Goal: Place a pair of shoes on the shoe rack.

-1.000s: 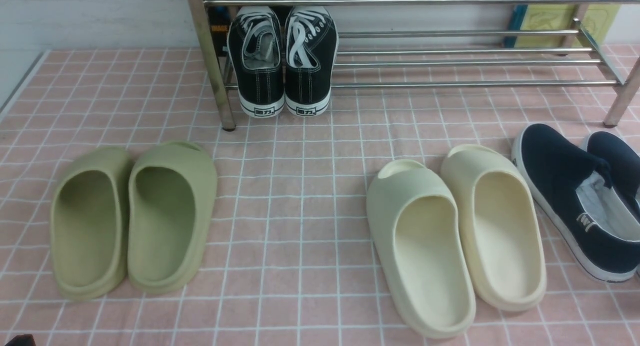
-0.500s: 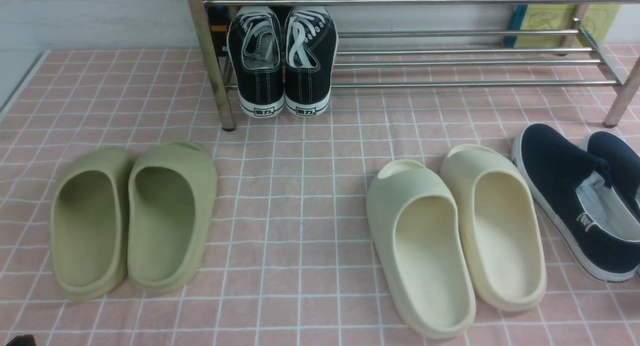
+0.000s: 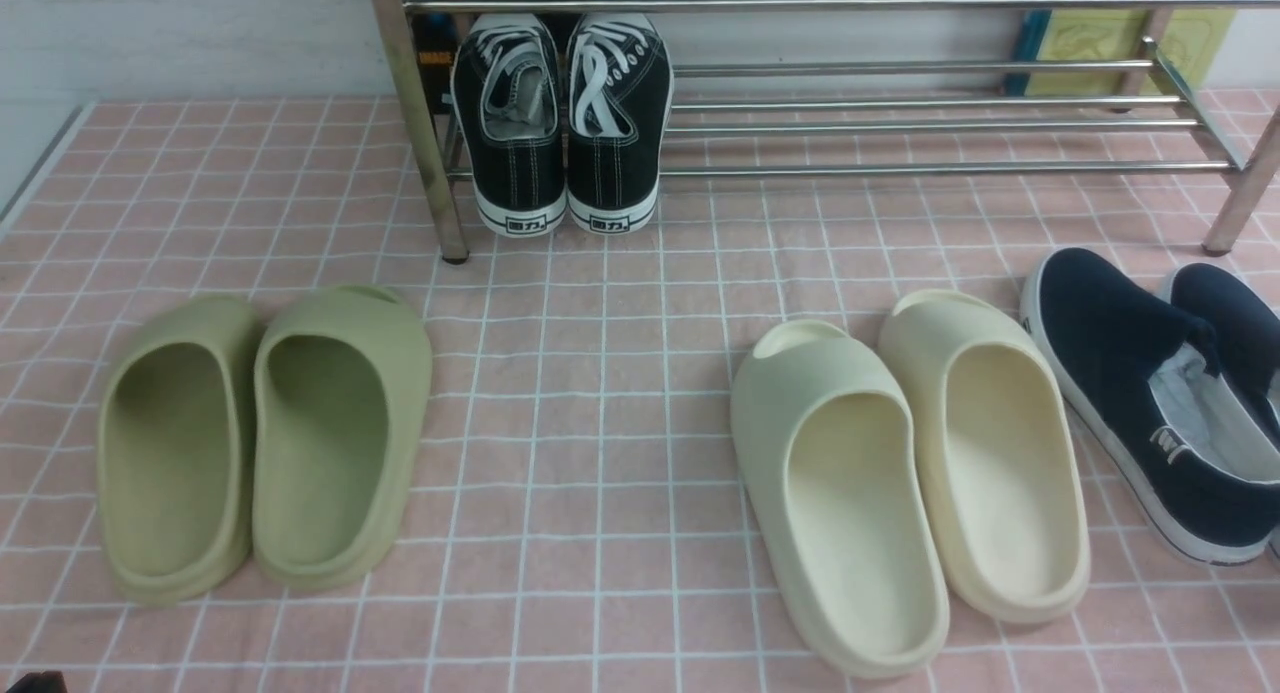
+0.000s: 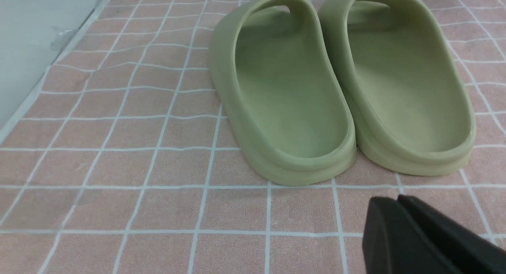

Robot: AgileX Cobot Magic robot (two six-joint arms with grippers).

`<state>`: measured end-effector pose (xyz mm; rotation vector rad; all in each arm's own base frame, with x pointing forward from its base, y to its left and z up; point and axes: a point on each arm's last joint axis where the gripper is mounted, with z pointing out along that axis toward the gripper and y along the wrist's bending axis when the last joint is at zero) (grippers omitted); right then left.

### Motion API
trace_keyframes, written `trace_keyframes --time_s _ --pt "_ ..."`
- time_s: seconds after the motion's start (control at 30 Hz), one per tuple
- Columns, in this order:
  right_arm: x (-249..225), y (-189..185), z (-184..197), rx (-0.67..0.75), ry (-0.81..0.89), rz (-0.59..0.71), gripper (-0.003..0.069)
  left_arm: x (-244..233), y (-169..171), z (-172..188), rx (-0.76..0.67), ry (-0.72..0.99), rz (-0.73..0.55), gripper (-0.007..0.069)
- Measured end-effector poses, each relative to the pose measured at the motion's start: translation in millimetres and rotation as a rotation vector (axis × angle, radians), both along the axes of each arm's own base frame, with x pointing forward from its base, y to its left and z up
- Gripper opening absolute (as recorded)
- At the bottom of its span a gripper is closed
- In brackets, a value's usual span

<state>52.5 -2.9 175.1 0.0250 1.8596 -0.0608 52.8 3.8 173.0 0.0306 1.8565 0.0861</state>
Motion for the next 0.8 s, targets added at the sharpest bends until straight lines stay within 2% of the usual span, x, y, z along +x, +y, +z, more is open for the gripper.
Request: trace_keyframes --time_s 0.8 --pt "0.0 0.0 0.0 0.0 0.0 0.0 0.0239 0.0 0.0 0.0 0.002 0.0 0.0 0.0067"
